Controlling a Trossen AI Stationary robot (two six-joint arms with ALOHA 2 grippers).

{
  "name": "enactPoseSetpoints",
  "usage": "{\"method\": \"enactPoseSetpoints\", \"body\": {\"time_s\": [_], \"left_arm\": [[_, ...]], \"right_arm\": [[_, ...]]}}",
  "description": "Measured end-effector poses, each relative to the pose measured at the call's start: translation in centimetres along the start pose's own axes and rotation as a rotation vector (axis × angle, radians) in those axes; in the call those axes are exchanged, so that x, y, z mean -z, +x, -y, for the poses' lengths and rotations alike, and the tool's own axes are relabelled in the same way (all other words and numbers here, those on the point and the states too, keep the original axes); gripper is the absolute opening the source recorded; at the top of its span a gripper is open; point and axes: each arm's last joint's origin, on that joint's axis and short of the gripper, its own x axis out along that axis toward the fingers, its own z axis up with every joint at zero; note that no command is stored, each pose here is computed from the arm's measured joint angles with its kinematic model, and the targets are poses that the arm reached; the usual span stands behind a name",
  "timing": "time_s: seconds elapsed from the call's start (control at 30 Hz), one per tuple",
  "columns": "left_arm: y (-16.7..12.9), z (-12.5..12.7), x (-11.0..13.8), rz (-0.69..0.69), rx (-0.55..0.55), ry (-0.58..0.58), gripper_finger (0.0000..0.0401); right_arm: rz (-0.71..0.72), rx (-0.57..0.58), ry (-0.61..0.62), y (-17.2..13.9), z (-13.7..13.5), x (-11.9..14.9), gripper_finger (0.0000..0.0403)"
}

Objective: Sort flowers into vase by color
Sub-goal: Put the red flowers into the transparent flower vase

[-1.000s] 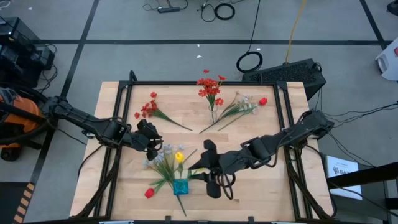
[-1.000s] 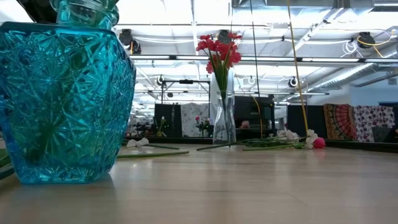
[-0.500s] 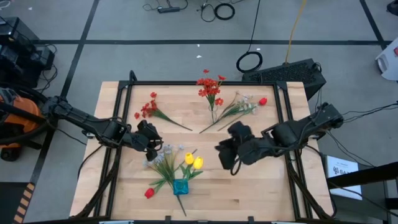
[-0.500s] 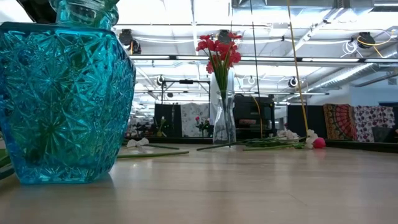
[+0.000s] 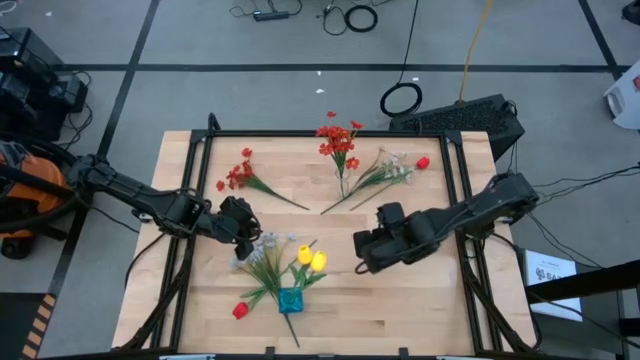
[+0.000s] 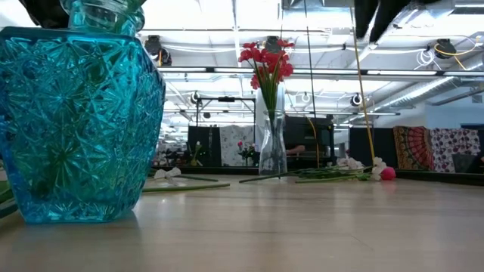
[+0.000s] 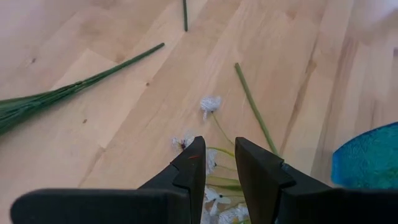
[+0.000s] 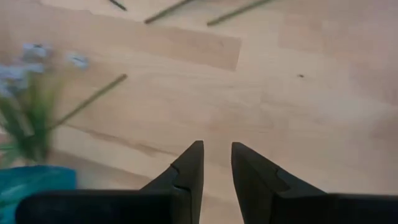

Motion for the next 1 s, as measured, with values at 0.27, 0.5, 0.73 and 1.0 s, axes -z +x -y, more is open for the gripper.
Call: {"method": "enactPoseSetpoints", "body": {"time_s": [0.27,0.5,0.73,1.0], "left_arm": [[0.0,0.0,0.0,0.000,0.000,0.001,0.0092],[0.0,-0.2,-0.1,0.033,-0.039,-0.002,0.0093],[0.3,-1.1,-0.9,0.055,-0.088,-0.054,0.0093],[0.7,-2.9,-2.2,0.213,-0.250,-0.380,0.0093]], "right_arm": [[-0.101,-0.089,0.103,7.1,2.2,-1.1,0.0075],[-0.036,-0.167,0.335,11.1,7.1,-3.9,0.0075],[0.042,-0.103,0.531,12.9,10.7,-6.1,0.0075],[0.107,-0.056,0.406,12.8,12.2,-8.9,0.0075]]}}
